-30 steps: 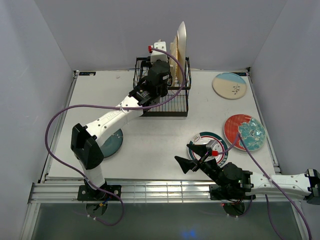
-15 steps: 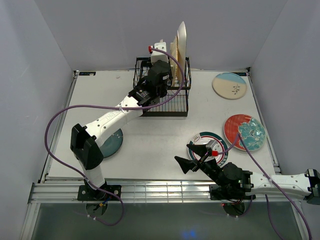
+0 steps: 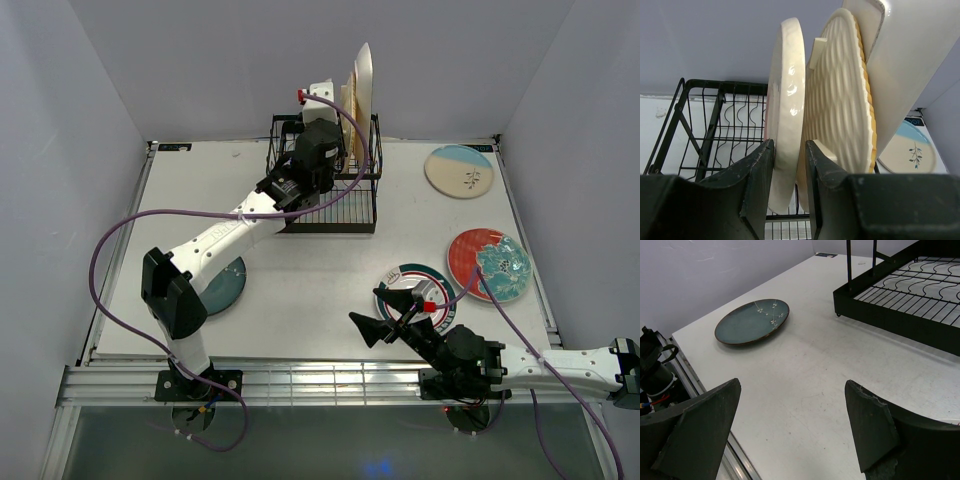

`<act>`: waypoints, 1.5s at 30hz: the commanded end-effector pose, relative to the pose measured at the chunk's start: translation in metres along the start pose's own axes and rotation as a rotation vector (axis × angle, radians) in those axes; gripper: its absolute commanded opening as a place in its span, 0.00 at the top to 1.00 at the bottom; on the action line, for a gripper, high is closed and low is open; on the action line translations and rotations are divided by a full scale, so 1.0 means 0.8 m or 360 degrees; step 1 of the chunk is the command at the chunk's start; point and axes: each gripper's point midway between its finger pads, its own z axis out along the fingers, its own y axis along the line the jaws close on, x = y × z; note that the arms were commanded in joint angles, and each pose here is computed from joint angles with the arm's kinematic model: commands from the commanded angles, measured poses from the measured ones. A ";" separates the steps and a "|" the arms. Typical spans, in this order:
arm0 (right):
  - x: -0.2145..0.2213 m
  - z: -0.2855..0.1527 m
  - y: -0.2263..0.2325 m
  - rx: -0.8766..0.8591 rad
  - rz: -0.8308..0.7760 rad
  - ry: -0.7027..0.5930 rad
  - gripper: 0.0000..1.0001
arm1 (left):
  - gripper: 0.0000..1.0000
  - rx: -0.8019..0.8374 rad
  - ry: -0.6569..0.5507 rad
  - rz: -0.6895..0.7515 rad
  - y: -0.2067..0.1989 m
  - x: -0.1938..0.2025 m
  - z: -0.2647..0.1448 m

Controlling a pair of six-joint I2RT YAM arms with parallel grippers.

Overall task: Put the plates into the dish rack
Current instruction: Insert the plate into the dish rack.

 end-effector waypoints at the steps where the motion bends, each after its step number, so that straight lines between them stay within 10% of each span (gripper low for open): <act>1: 0.004 -0.002 0.000 -0.0010 0.0013 -0.0015 0.10 | 0.59 0.0065 -0.0074 -0.0080 -0.009 -0.041 -0.010; 30: 0.006 0.000 0.002 -0.0018 0.0006 -0.0004 0.10 | 0.57 0.0098 -0.0180 -0.0172 0.005 -0.095 -0.042; 45: 0.013 0.001 -0.005 0.0056 0.0007 0.0060 0.10 | 0.35 0.0171 -0.0280 -0.0152 0.036 -0.117 -0.088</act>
